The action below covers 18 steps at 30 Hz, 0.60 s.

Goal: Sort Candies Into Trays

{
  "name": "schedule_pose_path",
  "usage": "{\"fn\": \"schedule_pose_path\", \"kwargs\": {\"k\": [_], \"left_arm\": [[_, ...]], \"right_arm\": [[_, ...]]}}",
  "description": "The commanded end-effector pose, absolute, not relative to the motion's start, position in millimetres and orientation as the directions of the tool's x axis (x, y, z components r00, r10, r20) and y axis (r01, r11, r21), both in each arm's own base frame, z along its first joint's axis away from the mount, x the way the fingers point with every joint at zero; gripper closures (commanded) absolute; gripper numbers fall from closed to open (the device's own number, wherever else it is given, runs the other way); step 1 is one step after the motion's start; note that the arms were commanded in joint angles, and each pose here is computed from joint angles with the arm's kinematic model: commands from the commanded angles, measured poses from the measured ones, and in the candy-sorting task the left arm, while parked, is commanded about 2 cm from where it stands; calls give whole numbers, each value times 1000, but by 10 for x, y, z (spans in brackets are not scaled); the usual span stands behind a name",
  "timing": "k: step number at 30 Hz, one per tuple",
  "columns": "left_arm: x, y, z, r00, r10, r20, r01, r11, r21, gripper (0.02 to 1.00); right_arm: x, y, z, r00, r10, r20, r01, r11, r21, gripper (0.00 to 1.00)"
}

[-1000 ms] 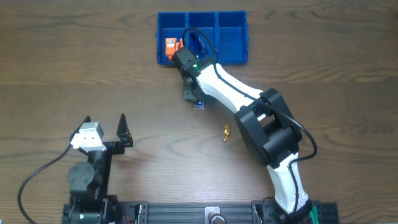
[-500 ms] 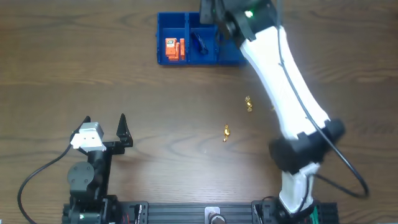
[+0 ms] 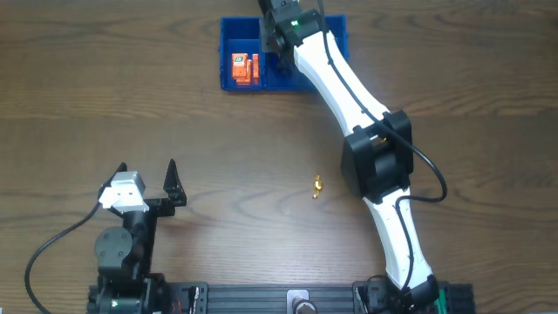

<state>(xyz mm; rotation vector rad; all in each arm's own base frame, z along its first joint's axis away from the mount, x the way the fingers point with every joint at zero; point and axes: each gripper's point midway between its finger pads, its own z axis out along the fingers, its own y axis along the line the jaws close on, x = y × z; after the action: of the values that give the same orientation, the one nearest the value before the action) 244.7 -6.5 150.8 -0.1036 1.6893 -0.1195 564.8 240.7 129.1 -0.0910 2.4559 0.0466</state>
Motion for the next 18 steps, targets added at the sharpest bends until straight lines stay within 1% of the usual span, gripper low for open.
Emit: {"fn": "schedule_pose_path", "kwargs": {"k": [1, 4, 6, 7, 9, 11, 13, 14, 16, 18], "left_arm": [[2437, -35, 1331, -169, -130, -977, -19, 992, -129, 23], [2437, -35, 1331, -169, -130, -977, -19, 991, -129, 23], [2437, -35, 1331, -169, -130, -977, -19, 991, -129, 20], [2437, -34, 1331, -169, -130, -977, -19, 992, -128, 20], [2437, -34, 1331, -169, -130, -977, -19, 991, -129, 20], [2437, -35, 1331, -169, -130, -977, -19, 992, -129, 20], [2437, -35, 1332, -169, -130, -977, -19, 992, -129, 20], [2437, -35, 1331, -169, -130, -977, -19, 991, -129, 20], [2437, -35, 1331, -169, -130, -977, -19, 991, -129, 20], [2437, -35, 1331, -169, -130, -977, -19, 992, -129, 23]], "right_arm": [[5676, 2422, 1507, -743, -47, -668, -79, 997, 18, 150], [5654, 2366, 1693, -731, -36, -682, -73, 997, 26, 80], [5491, 2259, 2023, -730, -32, -683, -69, 997, 27, 40], [5368, 2197, 2239, -727, -31, -686, -69, 997, 28, 23], [5119, 2075, 2501, -741, -27, -671, -61, 998, 27, 1], [4778, 1950, 2626, -778, -41, -627, -61, 998, 11, 1], [4446, 1843, 2562, -823, -58, -566, -61, 998, -13, 1], [4226, 1776, 2467, -848, -44, -528, -44, 999, -14, 1], [3808, 1728, 2166, -889, -41, -457, -51, 999, 8, 1], [3401, 1711, 1778, -924, -25, -381, -54, 996, 66, 1]]}}
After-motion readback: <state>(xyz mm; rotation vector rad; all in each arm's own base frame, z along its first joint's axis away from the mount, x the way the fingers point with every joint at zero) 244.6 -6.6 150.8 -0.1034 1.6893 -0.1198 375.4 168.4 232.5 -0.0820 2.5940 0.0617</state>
